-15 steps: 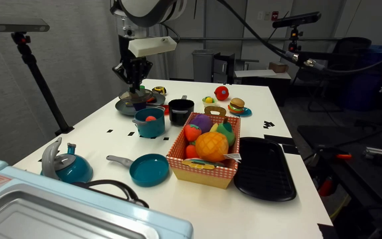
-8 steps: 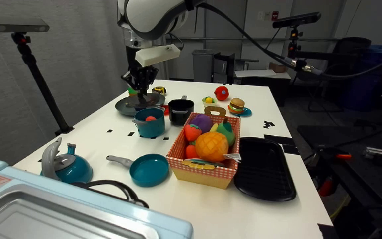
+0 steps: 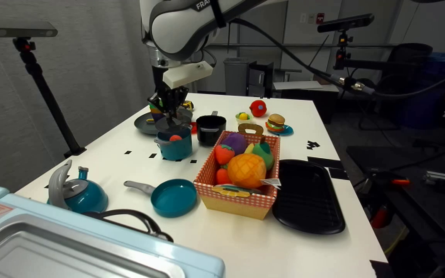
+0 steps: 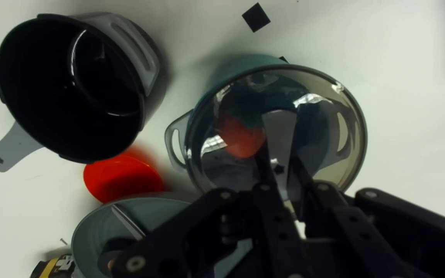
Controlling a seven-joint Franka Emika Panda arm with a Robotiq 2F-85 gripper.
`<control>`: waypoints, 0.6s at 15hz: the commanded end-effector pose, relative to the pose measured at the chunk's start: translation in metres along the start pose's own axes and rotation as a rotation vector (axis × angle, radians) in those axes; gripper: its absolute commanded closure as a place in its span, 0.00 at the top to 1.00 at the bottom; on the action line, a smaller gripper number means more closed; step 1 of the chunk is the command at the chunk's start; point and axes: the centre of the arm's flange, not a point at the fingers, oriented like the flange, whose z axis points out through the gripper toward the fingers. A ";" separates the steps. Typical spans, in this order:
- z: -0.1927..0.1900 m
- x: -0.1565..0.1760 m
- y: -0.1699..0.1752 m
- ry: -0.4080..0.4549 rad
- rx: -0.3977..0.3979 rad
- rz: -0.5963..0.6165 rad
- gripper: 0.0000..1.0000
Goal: Transfer the lid from the black pot to the blue pot
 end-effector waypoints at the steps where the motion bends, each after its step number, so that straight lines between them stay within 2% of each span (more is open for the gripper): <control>1: 0.012 0.011 0.002 0.014 -0.019 0.021 0.04; 9: 0.024 0.014 0.002 0.007 -0.033 0.030 0.04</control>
